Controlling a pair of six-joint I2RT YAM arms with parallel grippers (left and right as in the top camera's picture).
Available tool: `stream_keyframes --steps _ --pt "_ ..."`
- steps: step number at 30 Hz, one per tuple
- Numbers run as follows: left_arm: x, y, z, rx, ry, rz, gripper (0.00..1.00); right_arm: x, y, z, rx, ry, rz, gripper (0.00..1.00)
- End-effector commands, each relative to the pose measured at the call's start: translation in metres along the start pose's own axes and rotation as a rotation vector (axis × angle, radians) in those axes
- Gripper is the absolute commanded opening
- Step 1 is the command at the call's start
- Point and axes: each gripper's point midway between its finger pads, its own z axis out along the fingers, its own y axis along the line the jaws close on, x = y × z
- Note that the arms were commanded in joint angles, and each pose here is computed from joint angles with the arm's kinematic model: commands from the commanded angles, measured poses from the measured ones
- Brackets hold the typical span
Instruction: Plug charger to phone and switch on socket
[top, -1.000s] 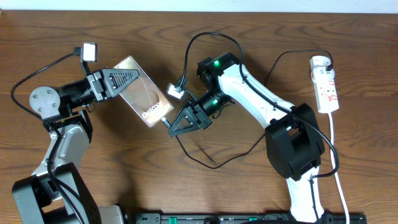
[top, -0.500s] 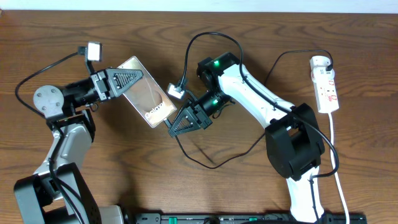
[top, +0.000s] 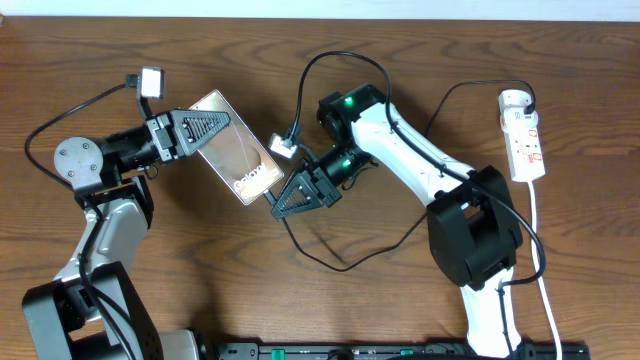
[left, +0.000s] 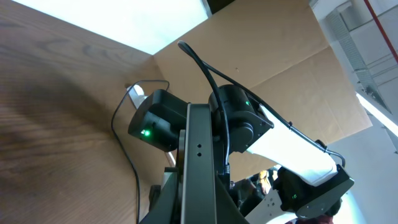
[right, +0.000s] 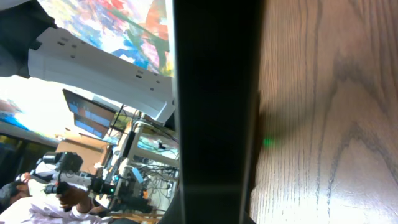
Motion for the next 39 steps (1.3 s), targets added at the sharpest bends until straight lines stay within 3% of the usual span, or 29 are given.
stream_keyframes --steps 1,39 --pt "-0.004 -0.014 0.004 0.011 0.017 0.043 0.07 -0.011 -0.001 -0.012 -0.024 -0.075 0.008 0.01" --pt "0.006 -0.018 0.020 0.040 0.063 0.054 0.07 -0.024 0.002 -0.021 -0.054 -0.148 -0.029 0.01"
